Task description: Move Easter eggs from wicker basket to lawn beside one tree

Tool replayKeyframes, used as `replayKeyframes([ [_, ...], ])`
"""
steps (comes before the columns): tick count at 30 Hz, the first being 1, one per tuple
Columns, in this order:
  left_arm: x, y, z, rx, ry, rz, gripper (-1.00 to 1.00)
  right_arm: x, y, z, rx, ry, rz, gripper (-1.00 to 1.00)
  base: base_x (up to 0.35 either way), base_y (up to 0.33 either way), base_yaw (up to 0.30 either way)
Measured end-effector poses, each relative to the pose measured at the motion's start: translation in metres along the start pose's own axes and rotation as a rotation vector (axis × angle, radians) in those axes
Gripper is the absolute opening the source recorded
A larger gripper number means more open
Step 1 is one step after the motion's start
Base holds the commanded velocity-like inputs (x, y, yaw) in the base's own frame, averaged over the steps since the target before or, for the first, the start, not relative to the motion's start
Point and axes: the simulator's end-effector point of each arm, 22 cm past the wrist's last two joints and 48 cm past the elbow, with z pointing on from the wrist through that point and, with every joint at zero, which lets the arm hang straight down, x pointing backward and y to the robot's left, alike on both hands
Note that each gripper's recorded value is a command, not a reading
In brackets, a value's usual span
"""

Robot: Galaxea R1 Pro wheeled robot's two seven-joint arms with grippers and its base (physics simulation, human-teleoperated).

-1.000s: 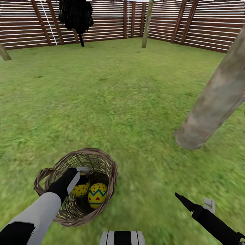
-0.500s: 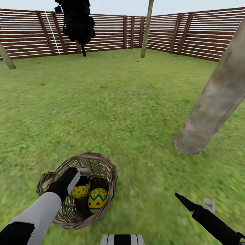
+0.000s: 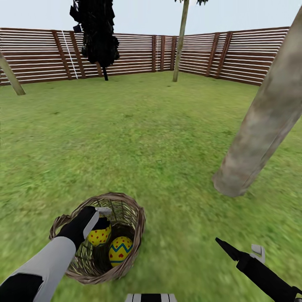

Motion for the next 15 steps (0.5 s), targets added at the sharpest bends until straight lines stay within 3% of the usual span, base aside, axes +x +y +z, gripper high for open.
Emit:
replayKeyframes([
  [15, -0.024, 0.000, -0.036, 0.015, -0.060, -0.005, -1.00, -0.015, 0.021, -0.006, -0.036, -0.036, -0.033, 1.00, -0.045, 0.000, 0.000],
])
